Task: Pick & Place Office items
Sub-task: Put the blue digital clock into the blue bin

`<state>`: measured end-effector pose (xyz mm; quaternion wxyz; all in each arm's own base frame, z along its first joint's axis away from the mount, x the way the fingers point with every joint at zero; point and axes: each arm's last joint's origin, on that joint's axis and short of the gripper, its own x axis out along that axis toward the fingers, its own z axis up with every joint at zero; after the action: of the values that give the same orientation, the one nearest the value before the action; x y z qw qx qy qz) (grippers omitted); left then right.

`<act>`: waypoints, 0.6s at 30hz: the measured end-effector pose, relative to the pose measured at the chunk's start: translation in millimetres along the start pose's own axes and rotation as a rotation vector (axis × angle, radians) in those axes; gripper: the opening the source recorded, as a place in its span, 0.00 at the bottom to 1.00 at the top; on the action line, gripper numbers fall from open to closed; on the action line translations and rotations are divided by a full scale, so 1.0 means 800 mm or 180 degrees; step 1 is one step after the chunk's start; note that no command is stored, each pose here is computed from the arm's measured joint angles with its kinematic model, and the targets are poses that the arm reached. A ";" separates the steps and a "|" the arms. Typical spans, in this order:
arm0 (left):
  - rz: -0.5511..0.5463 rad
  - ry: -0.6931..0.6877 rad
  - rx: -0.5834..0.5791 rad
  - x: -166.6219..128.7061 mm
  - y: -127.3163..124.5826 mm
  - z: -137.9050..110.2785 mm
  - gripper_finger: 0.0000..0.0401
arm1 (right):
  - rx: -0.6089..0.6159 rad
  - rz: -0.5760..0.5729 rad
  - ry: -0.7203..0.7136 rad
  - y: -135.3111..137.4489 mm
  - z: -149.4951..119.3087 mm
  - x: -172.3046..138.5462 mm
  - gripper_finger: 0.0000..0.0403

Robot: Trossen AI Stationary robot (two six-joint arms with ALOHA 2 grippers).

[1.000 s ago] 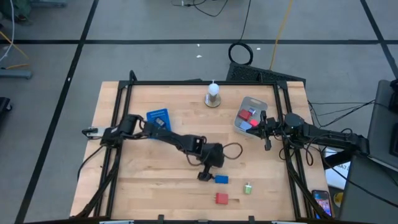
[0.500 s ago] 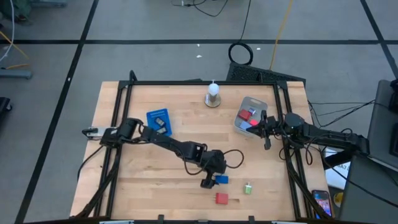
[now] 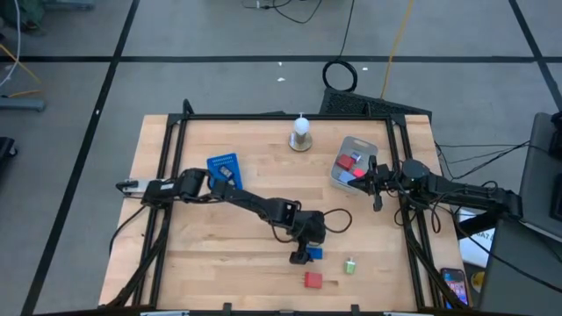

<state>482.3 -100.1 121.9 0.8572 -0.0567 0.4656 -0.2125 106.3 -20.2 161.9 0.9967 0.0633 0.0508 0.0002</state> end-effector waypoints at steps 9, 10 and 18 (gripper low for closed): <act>0.0500 0.0260 -0.0201 -0.008 0.022 -0.010 0.99 | 0.0014 0.0001 0.0004 0.000 0.000 0.000 0.00; 0.0530 0.0297 -0.0229 -0.009 0.025 -0.012 0.99 | 0.0014 0.0000 0.0004 0.000 0.000 0.000 0.00; 0.0727 0.0557 -0.0271 -0.019 0.042 -0.021 0.99 | 0.0014 -0.0001 0.0004 0.000 0.000 0.000 0.00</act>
<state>471.5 -61.6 114.4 0.8288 -0.0210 0.5505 -0.0977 106.2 -20.2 161.8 0.9965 0.0656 0.0514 0.0000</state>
